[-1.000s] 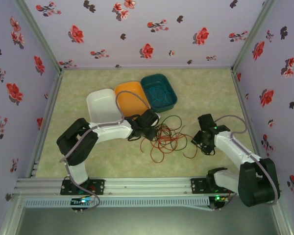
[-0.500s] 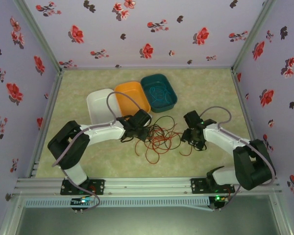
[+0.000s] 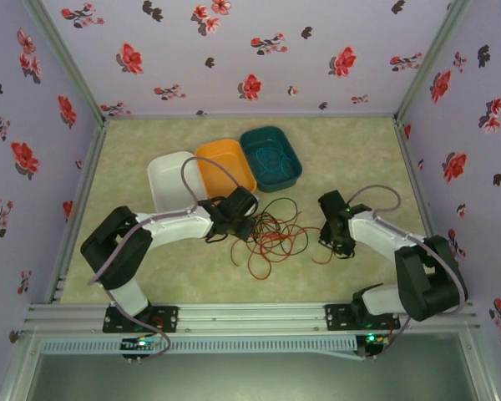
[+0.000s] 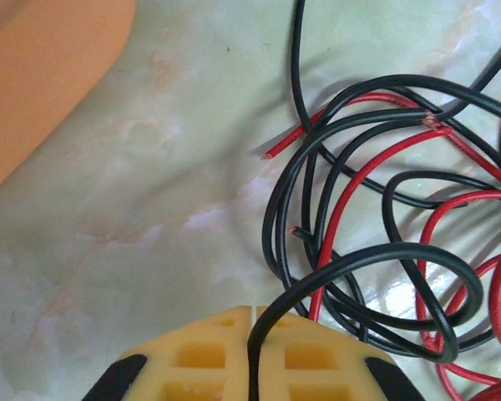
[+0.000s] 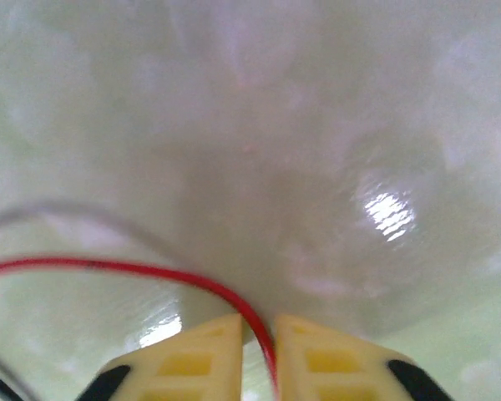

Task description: Untangle the cables

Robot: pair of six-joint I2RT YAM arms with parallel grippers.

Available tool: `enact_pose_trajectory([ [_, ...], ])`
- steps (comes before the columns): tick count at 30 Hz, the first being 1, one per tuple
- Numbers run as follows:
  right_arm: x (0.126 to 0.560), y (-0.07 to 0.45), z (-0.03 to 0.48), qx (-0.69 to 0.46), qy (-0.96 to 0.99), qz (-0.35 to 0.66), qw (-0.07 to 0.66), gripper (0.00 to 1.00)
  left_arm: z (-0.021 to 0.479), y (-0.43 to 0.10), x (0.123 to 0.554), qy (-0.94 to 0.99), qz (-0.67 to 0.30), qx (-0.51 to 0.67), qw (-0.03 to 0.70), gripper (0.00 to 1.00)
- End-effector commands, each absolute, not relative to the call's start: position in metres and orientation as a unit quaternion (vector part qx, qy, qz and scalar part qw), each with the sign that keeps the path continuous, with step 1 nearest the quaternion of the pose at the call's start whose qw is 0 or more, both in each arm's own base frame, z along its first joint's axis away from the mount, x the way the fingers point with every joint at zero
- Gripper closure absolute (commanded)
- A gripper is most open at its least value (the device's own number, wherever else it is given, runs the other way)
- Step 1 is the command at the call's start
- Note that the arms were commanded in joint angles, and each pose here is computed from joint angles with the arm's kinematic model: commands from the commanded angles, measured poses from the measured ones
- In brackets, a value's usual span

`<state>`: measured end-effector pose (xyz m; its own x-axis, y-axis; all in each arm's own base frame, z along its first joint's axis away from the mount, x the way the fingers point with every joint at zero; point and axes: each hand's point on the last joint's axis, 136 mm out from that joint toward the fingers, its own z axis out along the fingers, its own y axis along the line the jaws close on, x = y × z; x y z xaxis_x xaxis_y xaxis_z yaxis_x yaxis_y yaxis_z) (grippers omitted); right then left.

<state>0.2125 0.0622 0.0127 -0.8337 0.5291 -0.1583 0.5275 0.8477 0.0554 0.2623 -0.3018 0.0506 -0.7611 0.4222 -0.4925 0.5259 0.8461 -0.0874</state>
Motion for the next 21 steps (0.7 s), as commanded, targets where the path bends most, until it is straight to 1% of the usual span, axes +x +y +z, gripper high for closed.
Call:
enact_pose_trajectory([
  [1,0.214,0.055,0.012,0.297,0.950,0.010,0.095,0.94,0.067,-0.300,0.265,0.931,-0.123,0.240,0.247,0.94],
  [3,0.216,0.049,0.021,0.302,0.947,0.008,0.110,1.00,0.070,-0.299,0.265,0.930,-0.124,0.238,0.250,0.95],
  [7,0.218,0.035,0.048,0.311,0.938,-0.008,0.150,1.00,0.073,-0.296,0.264,0.929,-0.126,0.236,0.255,0.96],
  [11,0.220,0.018,0.081,0.320,0.925,-0.023,0.204,1.00,0.070,-0.293,0.262,0.931,-0.123,0.235,0.250,1.00],
  [18,0.217,-0.008,0.152,0.324,0.894,-0.040,0.307,1.00,0.064,-0.289,0.258,0.933,-0.119,0.237,0.245,1.00],
  [21,0.219,-0.012,0.183,0.308,0.886,-0.038,0.344,1.00,0.062,-0.288,0.257,0.933,-0.119,0.237,0.243,1.00],
])
